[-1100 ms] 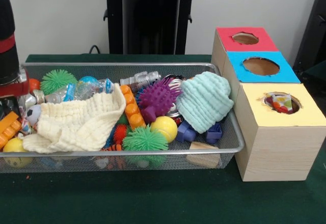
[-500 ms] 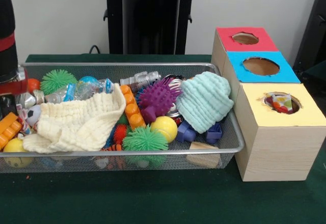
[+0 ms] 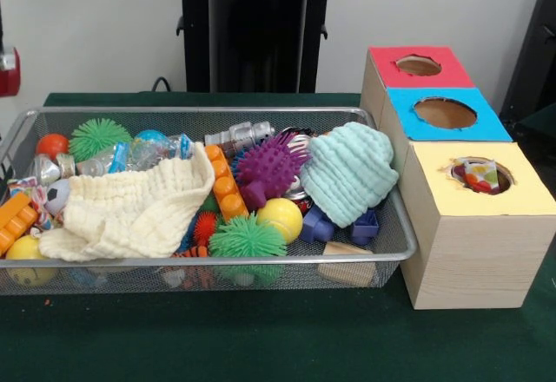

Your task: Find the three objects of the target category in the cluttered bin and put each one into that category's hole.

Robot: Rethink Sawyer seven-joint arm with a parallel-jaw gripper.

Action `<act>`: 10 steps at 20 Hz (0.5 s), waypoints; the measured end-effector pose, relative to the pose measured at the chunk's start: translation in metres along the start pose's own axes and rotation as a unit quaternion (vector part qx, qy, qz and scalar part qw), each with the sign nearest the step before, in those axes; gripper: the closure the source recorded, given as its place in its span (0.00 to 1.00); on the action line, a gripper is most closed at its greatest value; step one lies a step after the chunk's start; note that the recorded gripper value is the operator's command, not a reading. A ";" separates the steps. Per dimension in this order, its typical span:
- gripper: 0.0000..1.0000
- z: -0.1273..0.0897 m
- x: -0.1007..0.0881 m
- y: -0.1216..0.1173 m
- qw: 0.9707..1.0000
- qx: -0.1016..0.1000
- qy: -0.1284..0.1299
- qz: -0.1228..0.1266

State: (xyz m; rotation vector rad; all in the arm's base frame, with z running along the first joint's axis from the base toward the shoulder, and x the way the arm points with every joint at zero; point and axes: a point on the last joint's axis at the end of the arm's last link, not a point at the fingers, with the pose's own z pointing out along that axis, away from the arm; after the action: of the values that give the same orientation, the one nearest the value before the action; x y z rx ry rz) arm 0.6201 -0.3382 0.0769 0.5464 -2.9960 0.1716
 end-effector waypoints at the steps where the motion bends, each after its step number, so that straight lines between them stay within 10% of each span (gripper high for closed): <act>1: 1.00 -0.010 0.000 -0.003 1.000 0.003 -0.001 0.003; 10: 1.00 -0.069 0.001 -0.024 0.999 0.022 -0.018 0.030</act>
State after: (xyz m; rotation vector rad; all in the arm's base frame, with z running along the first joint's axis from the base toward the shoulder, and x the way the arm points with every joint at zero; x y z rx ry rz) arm 0.6320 -0.3518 0.1472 0.4695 -3.0513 0.2358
